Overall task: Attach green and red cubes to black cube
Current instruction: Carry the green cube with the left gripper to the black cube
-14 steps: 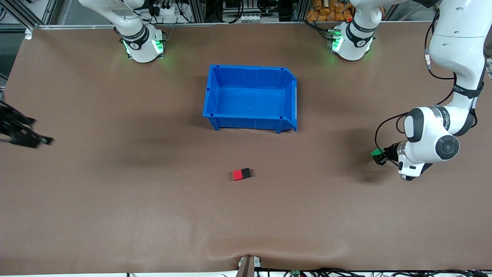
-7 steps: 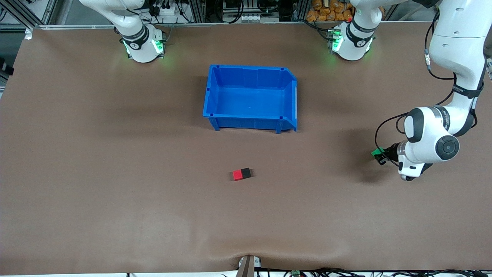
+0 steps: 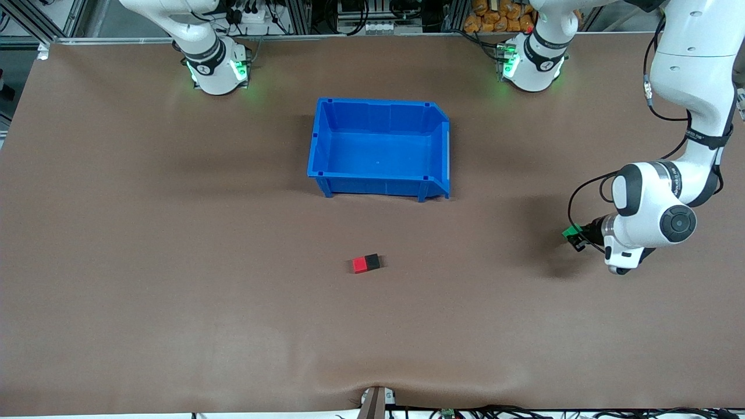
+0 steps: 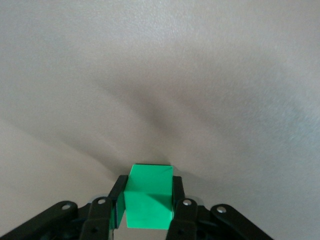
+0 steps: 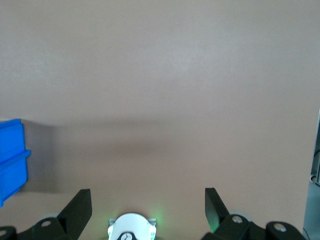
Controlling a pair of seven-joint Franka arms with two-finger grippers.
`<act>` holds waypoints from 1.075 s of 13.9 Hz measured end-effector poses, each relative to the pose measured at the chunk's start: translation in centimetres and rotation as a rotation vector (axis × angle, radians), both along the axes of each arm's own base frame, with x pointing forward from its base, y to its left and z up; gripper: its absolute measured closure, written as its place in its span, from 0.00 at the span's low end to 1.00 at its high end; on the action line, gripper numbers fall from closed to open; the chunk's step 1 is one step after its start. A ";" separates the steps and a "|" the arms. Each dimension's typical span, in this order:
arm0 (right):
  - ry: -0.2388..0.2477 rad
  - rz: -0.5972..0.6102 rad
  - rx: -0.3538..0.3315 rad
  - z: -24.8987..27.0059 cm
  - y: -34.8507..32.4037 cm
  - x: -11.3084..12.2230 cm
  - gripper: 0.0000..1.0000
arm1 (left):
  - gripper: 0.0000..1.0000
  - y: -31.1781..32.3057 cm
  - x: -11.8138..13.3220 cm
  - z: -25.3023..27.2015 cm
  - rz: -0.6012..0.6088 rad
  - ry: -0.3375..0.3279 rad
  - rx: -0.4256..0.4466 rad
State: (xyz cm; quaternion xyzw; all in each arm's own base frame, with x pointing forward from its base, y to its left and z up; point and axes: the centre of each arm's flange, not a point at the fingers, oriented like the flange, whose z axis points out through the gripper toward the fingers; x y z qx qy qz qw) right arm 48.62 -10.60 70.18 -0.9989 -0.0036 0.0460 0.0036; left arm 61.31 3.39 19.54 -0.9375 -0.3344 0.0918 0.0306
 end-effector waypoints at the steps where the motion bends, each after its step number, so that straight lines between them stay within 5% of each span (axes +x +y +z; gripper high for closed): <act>1: 0.020 0.004 0.005 -0.3 0.2 0.4 0.00 | 0.60 -0.7 0.4 0.4 0.044 -0.010 0.005; 6: 0.031 0.035 0.015 -0.6 2.5 1.6 0.00 | 0.60 -9.0 2.8 3.4 0.260 -0.061 -0.048; 15: 0.034 -0.136 0.003 -0.2 7.2 1.9 0.00 | 0.60 -33.1 4.0 5.2 0.723 0.011 -0.131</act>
